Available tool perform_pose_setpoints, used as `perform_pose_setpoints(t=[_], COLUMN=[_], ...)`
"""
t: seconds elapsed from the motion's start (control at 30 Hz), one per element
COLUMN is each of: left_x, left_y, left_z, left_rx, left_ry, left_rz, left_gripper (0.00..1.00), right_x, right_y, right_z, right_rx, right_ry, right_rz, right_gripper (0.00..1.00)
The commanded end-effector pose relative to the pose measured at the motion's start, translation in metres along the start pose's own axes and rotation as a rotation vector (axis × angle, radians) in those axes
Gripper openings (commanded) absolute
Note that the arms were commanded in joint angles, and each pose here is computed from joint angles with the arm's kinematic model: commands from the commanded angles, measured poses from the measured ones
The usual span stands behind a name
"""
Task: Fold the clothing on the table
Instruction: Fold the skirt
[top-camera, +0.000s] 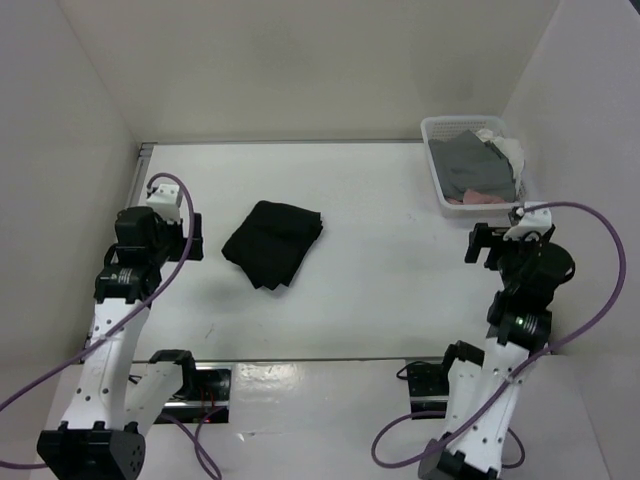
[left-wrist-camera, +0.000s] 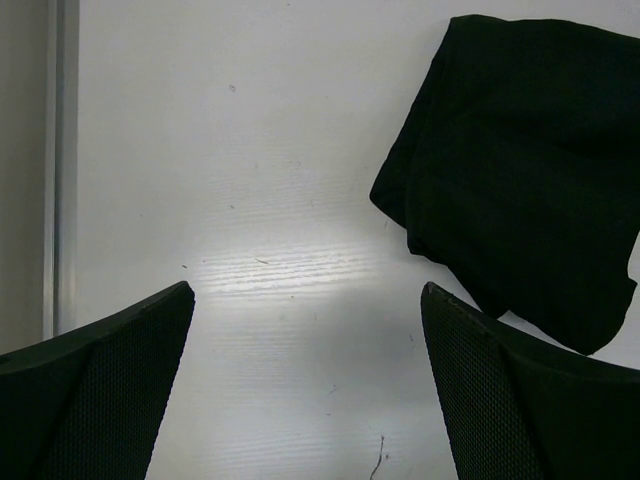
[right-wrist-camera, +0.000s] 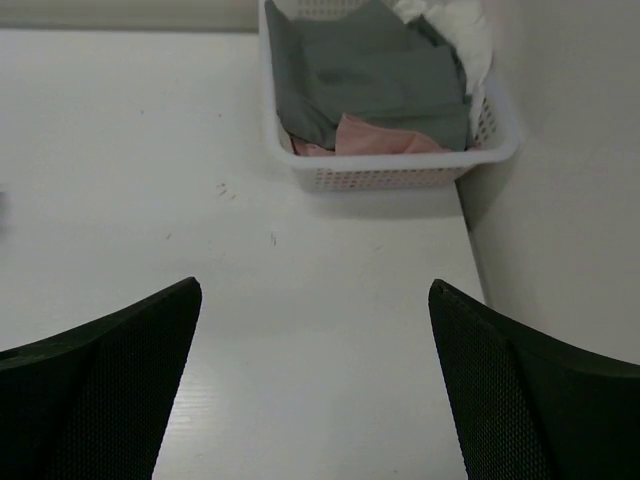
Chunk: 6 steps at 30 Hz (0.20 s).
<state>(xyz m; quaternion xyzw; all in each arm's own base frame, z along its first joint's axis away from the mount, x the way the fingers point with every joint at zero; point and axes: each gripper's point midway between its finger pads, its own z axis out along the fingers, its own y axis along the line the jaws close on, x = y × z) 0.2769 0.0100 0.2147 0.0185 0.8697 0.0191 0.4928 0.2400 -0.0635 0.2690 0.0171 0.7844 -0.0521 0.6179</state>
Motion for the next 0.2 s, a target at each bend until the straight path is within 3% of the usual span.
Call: perform_pose_setpoints(t=[0.0, 0.17], left_x=[-0.013, -0.013], left_y=[-0.004, -0.003], left_z=[-0.009, -0.009], left_rx=[0.029, 0.033], left_ry=[-0.075, -0.075], left_rz=[-0.024, -0.019], left_gripper=[1.00, 1.00], right_x=[-0.020, -0.009], right_y=[0.000, 0.009], right_z=[-0.016, -0.009], right_rx=[0.040, -0.035], right_ry=[-0.136, -0.087], right_rz=[-0.036, -0.075], right_gripper=[0.98, 0.98])
